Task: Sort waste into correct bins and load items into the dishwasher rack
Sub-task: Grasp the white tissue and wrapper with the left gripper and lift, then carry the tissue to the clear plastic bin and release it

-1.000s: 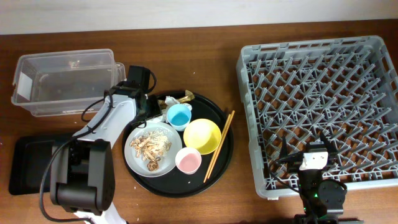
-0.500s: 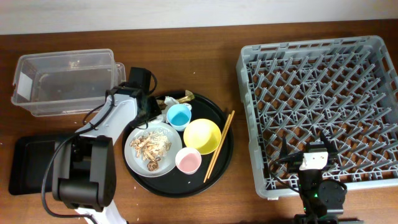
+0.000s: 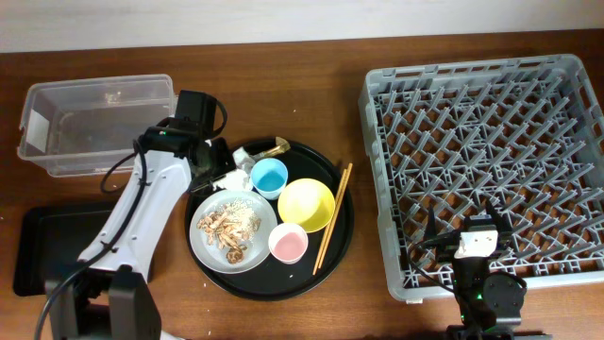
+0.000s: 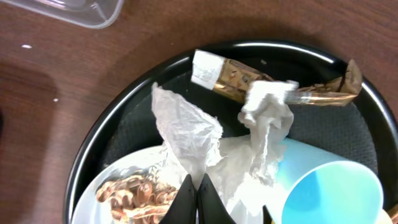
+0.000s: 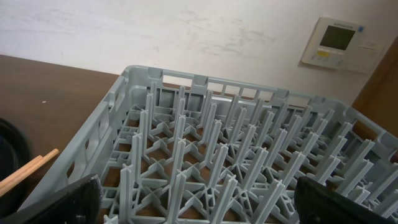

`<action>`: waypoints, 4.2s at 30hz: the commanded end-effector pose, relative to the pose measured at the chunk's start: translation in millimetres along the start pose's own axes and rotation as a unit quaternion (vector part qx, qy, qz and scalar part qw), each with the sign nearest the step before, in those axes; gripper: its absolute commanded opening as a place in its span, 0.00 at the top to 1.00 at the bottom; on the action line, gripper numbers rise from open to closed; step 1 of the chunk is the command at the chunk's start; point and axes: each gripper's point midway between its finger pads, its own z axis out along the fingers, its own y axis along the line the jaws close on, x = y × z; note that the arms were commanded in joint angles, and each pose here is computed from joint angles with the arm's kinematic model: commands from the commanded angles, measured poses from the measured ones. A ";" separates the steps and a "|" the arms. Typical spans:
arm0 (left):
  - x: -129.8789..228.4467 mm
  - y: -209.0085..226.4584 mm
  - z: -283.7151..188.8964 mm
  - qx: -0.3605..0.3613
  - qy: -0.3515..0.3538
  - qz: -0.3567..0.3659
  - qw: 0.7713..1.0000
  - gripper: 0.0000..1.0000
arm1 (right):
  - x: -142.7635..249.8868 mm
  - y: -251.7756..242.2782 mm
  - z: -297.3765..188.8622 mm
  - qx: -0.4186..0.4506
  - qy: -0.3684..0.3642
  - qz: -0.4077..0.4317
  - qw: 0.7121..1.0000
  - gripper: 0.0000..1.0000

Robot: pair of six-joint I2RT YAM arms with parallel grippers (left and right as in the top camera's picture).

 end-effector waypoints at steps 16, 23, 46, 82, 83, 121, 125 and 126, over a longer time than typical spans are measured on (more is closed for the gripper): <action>-90.2 17.0 -127.7 -0.012 -0.297 -0.050 0.953 0.99 | 3.6 -2.6 0.2 0.007 0.003 0.003 1.000 0.01; -157.6 53.7 -173.9 -0.109 -0.472 -0.132 0.865 0.99 | 3.6 -2.6 0.2 0.007 0.003 0.003 1.000 0.01; -65.6 -24.5 -66.7 0.079 -0.169 0.152 0.971 0.08 | 3.6 -2.7 0.2 0.008 0.003 0.003 1.000 0.01; 30.1 6.2 94.4 0.017 0.133 0.141 0.981 0.47 | 3.6 -2.6 0.2 0.007 0.003 0.003 1.000 0.02; 29.2 6.9 95.0 0.016 0.132 0.141 0.981 0.50 | 3.6 -2.7 0.2 0.008 0.003 0.003 1.000 0.01; -213.9 138.5 -39.2 -0.078 -0.171 -0.104 0.977 0.01 | 3.6 -2.6 0.2 0.007 0.003 0.003 1.000 0.01; -179.0 92.5 -27.9 0.051 -0.078 -0.091 0.991 0.01 | 3.6 -2.6 0.2 0.007 0.003 0.003 1.000 0.01; -167.4 84.2 -27.0 0.073 -0.051 -0.090 0.992 0.01 | 3.6 -2.6 0.2 0.007 0.003 0.003 1.000 0.01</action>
